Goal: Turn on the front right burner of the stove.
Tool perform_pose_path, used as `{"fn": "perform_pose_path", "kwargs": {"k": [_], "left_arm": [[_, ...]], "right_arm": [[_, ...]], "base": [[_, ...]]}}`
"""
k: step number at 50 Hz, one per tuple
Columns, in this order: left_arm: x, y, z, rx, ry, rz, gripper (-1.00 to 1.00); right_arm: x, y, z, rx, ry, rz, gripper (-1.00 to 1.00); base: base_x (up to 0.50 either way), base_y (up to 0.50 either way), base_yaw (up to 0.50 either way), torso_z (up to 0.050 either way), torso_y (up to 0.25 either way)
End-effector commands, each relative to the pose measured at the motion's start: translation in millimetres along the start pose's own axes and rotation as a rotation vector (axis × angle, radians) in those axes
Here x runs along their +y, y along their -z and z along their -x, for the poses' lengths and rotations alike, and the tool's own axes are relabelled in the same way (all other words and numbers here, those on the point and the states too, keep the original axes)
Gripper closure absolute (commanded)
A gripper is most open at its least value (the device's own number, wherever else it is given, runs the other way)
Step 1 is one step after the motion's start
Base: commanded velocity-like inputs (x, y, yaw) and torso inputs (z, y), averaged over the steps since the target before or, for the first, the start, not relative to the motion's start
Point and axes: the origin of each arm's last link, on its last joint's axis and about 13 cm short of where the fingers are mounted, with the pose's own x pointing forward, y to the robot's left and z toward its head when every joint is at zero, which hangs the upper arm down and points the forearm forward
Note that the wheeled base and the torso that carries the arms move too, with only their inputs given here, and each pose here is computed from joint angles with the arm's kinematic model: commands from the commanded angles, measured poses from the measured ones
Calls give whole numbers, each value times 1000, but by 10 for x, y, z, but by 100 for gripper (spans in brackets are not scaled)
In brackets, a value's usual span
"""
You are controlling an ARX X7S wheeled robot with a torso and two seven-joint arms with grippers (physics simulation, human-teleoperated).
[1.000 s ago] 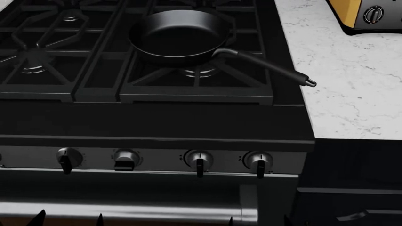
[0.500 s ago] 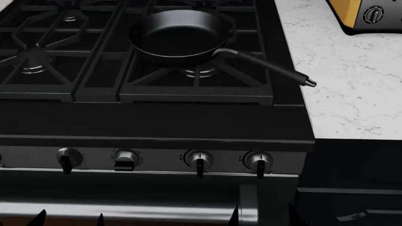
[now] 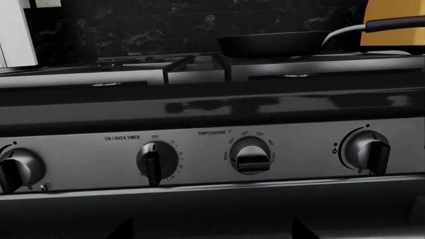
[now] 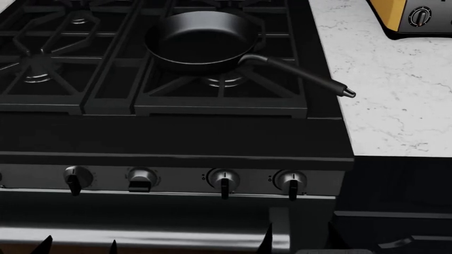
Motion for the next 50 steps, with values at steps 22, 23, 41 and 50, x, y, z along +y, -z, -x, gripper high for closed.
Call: {"fn": "perform_pose_path", "kwargs": {"k": [22, 23, 41, 50], "left_arm": [[-6, 1, 11, -3, 5, -5, -100], [-5, 7, 7, -2, 4, -6, -100], [-7, 6, 5, -3, 3, -9, -100], [-8, 6, 6, -3, 4, -10, -100]], "right_arm": [[0, 65, -496, -10, 4, -36, -100], [0, 77, -511, -8, 3, -34, -100], [-16, 202, -831, 14, 15, -6, -100], [-2, 244, -968, 16, 9, -15, -100]], "base": [[0, 0, 0, 0, 0], [0, 0, 0, 0, 0], [0, 0, 0, 0, 0], [0, 0, 0, 0, 0]]}}
